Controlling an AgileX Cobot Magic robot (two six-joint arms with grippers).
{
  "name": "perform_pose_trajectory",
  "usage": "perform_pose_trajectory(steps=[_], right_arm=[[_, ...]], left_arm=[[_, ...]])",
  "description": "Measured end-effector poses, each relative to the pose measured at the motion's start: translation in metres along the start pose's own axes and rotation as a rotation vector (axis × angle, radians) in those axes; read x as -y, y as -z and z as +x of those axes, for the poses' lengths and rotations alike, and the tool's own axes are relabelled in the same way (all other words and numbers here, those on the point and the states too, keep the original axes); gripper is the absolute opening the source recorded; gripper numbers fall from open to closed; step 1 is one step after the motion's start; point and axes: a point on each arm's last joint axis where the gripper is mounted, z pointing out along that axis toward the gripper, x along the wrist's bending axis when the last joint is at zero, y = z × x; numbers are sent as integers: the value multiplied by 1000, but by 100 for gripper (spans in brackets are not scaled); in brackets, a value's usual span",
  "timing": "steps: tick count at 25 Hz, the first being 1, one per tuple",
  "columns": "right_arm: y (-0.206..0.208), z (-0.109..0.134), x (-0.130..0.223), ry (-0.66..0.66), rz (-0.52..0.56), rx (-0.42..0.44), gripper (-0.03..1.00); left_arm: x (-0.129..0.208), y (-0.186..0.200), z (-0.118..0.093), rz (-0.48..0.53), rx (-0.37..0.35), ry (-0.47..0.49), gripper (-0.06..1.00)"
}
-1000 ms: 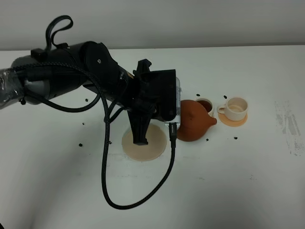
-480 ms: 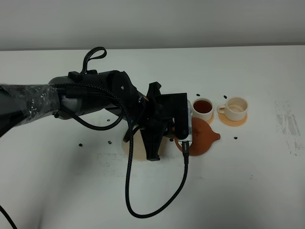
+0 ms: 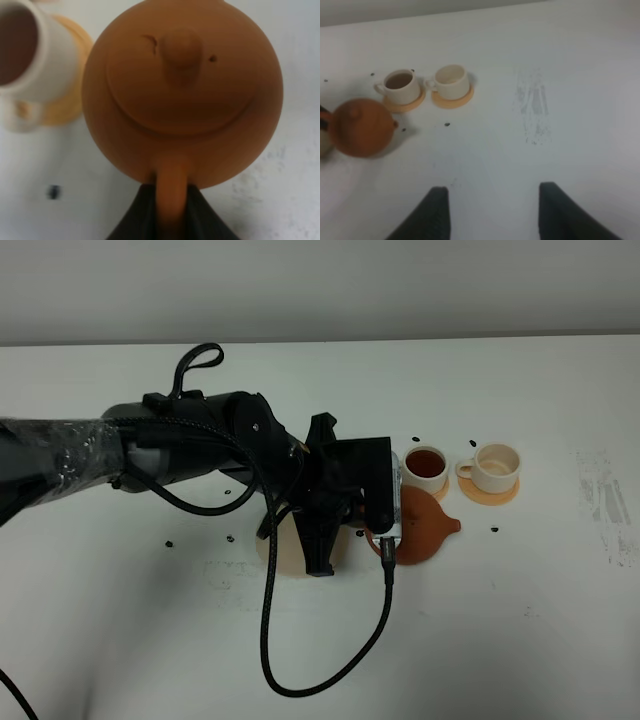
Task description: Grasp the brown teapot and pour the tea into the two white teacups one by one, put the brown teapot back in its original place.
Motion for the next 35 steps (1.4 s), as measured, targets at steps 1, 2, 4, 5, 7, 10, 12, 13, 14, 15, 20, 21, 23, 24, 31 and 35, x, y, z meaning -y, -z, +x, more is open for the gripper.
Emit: perform_pose_trajectory(steps=[1, 2, 4, 5, 7, 10, 12, 13, 14, 15, 20, 21, 23, 24, 31, 35], right_arm=[[0, 0, 0, 0, 0, 0, 39], [0, 0, 0, 0, 0, 0, 39], [0, 0, 0, 0, 0, 0, 39], [0, 0, 0, 0, 0, 0, 39], [0, 0, 0, 0, 0, 0, 39], [0, 0, 0, 0, 0, 0, 39], [0, 0, 0, 0, 0, 0, 39], [0, 0, 0, 0, 0, 0, 39], [0, 0, 0, 0, 0, 0, 39], [0, 0, 0, 0, -1, 0, 39], [0, 0, 0, 0, -1, 0, 39], [0, 0, 0, 0, -1, 0, 39], [0, 0, 0, 0, -1, 0, 39], [0, 0, 0, 0, -1, 0, 39], [0, 0, 0, 0, -1, 0, 39], [0, 0, 0, 0, -1, 0, 39]], left_arm=[[-5, 6, 4, -14, -14, -7, 8], [-11, 11, 10, -30, -32, -14, 8], [-23, 20, 23, -62, -68, -31, 8], [-30, 24, 30, -78, -84, -43, 8], [-42, 31, 44, -100, -115, -66, 8], [-58, 34, 67, -115, -159, -95, 8], [-66, 31, 81, -112, -175, -108, 8], [-68, 28, 85, -105, -178, -121, 8], [-70, 24, 90, -102, -186, -133, 8], [-71, 20, 94, -93, -191, -150, 8], [-63, -3, 102, -26, -201, -255, 8], [-60, -7, 102, -13, -195, -278, 8], [-54, -13, 102, 5, -183, -324, 8], [-53, -16, 102, 11, -179, -341, 8], [-48, -22, 103, 37, -198, -469, 8], [-50, -21, 108, 38, -252, -494, 8]])
